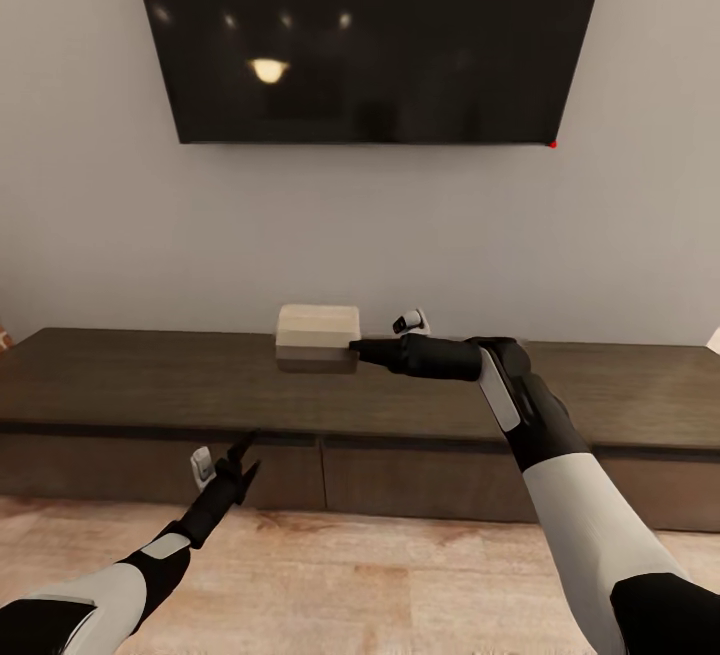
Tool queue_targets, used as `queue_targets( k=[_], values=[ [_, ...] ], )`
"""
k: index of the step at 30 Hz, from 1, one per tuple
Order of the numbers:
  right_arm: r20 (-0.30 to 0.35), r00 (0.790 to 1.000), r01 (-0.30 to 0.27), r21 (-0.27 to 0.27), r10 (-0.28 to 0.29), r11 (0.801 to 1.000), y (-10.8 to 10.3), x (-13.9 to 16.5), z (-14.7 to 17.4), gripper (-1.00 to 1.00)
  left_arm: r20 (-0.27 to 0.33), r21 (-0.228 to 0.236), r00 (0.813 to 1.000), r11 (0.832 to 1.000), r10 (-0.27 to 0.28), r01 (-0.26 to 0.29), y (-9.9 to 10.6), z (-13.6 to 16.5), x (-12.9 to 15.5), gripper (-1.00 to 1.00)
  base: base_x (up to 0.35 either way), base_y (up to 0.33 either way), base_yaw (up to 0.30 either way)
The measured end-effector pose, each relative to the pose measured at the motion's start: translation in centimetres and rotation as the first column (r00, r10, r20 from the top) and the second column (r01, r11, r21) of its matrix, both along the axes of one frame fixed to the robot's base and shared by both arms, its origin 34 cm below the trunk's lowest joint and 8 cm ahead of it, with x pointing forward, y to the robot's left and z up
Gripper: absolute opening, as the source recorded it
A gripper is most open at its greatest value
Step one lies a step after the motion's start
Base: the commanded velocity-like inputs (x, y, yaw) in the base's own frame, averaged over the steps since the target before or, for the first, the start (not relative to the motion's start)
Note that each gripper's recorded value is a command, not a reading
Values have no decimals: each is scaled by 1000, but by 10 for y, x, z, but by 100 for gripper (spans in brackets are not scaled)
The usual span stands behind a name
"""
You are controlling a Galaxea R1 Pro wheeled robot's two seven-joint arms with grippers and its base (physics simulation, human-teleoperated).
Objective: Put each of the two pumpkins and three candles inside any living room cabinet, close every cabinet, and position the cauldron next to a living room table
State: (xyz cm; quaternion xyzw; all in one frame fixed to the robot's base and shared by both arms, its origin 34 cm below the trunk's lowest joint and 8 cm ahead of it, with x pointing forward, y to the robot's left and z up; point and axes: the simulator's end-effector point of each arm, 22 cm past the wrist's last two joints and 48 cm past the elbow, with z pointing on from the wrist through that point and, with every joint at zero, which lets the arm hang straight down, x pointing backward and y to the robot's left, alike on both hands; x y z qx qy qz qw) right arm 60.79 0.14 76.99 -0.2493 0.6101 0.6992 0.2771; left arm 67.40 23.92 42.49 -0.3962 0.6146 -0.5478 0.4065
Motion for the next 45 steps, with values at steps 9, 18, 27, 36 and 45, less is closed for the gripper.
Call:
queue_targets(
  k=[9,18,27,36,45],
  values=[
    [-37,999,-1,1,1,1000,0,9,-20,-100,-32,-5,999,1000,3,-3,1,-21,-3,100,0,0,0],
    [-62,998,-2,1,2,1000,0,15,-34,-100,-14,-20,1000,1000,0,0,0,-26,-4,100,0,0,0],
    [-95,996,-3,2,3,1000,0,22,-53,-100,16,-46,1000,999,-9,10,-2,-31,-8,100,0,0,0],
    [-95,995,-3,3,3,1000,0,22,-52,-100,5,-42,1000,999,-10,11,-2,-34,-9,100,34,-11,0],
    [-95,995,-3,2,3,1000,0,22,-53,-100,-4,-38,1000,999,-7,6,0,-37,-9,100,157,-81,0]
  ],
)
